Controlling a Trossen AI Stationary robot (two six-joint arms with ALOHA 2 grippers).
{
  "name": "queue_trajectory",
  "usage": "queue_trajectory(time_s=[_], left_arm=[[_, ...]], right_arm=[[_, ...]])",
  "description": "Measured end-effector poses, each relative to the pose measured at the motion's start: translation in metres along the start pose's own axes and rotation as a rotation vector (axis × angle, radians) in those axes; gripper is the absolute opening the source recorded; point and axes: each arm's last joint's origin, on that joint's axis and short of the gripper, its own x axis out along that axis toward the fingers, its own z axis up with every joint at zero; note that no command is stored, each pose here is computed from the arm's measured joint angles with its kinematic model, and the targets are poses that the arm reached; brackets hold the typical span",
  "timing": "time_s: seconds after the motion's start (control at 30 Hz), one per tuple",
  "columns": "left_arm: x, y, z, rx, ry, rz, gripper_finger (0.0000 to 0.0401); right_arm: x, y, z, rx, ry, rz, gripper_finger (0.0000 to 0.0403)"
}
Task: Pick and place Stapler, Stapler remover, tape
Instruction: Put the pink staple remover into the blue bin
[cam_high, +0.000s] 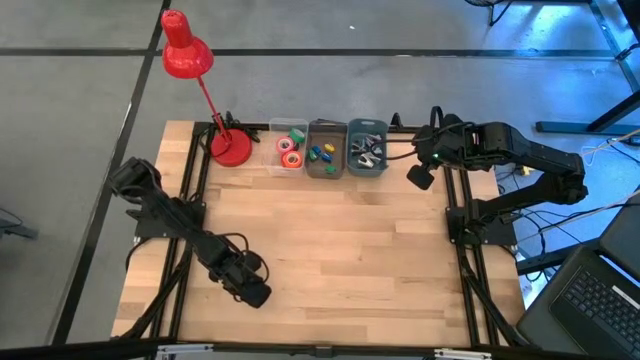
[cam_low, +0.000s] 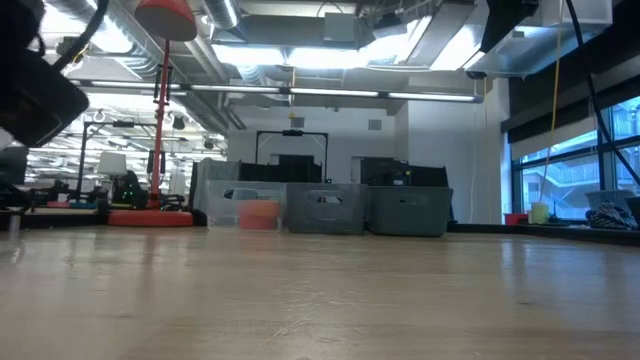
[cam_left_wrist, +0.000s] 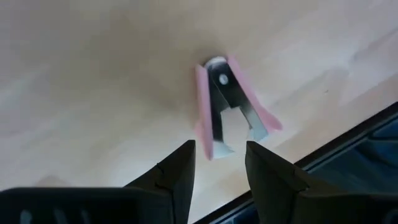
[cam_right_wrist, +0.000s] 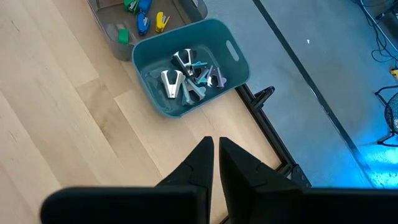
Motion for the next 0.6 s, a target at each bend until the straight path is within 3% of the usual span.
queue_trajectory(time_s=[0.6], left_arm=[[-0.0041,0.0046,0.0053,-0.01,-0.07,0.038,0.0132]], right_arm=[[0.0,0.0,-0.0001,-0.002,0.001,0.002,0.003]])
